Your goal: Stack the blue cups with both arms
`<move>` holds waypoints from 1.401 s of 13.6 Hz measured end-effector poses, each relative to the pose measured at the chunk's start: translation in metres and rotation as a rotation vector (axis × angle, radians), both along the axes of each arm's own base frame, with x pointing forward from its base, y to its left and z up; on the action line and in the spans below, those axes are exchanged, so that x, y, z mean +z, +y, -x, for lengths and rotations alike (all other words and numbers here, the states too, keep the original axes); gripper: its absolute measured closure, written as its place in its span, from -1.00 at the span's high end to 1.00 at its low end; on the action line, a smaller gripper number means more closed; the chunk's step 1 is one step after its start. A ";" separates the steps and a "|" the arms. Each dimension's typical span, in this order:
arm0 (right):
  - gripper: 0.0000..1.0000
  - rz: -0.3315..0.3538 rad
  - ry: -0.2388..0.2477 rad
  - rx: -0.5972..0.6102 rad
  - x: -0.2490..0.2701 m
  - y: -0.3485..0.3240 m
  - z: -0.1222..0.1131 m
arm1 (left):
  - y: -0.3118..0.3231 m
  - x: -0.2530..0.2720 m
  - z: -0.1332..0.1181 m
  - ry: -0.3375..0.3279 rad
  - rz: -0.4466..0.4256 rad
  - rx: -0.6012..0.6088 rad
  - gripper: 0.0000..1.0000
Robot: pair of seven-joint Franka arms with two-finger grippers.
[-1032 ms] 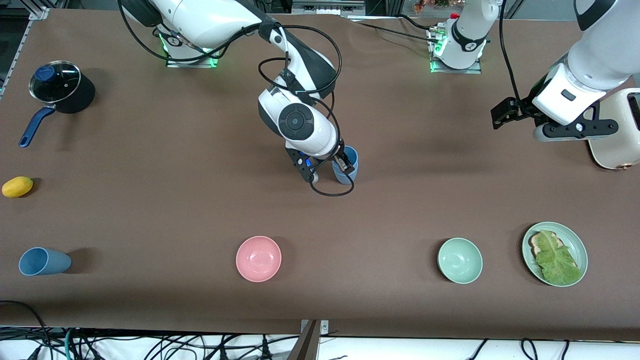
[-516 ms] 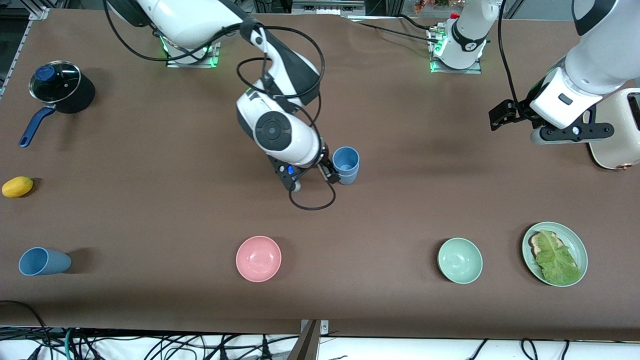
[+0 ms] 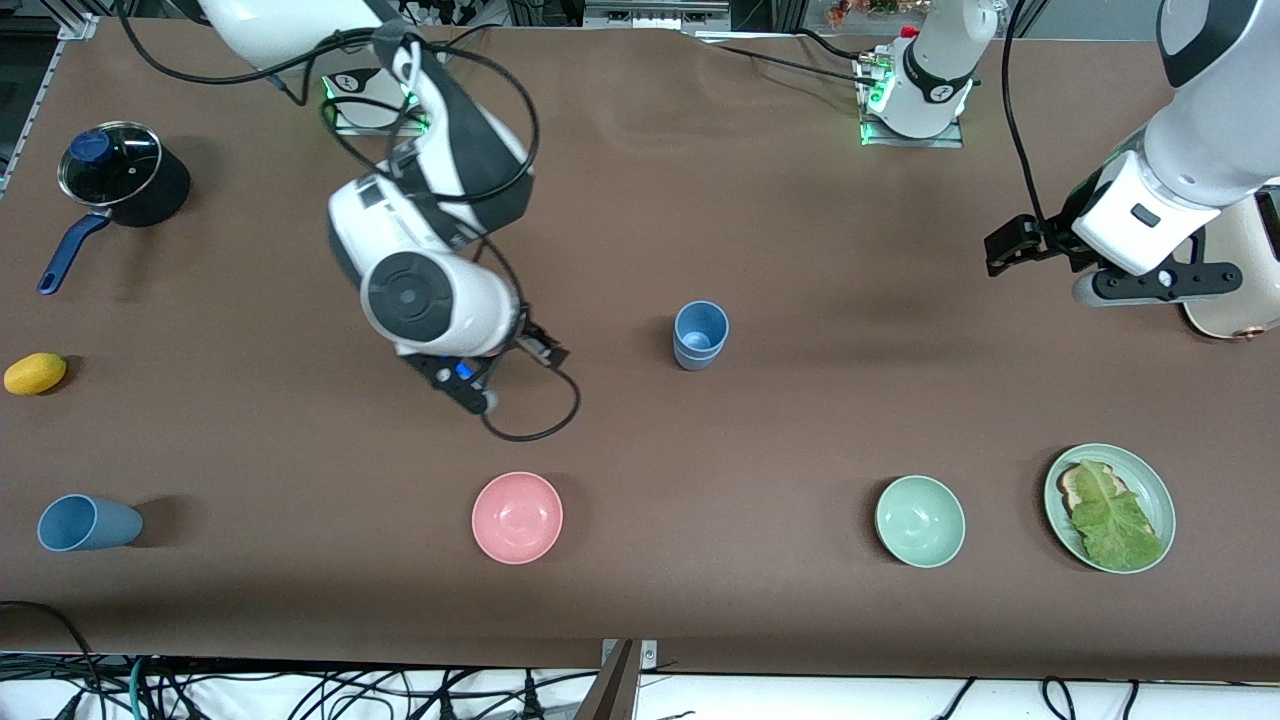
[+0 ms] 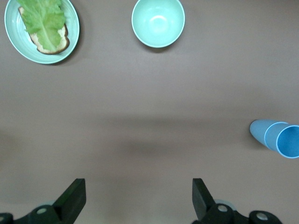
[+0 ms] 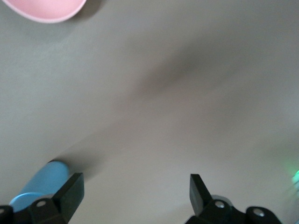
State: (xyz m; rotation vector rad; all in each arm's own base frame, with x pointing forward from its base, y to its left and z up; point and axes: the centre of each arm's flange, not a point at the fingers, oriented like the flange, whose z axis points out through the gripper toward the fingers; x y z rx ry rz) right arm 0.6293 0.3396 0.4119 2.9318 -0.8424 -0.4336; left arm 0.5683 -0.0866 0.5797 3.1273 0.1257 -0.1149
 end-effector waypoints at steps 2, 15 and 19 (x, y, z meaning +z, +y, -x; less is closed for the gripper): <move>1.00 0.010 -0.005 0.112 0.002 -0.045 -0.013 | 0.000 0.007 -0.004 -0.017 0.005 0.000 1.00; 1.00 -0.096 -0.204 0.374 0.092 -0.308 0.034 | 0.001 0.011 0.001 -0.033 0.010 -0.149 1.00; 1.00 -0.068 -0.287 0.469 0.153 -0.320 0.076 | 0.006 0.008 0.017 -0.046 -0.001 -0.153 1.00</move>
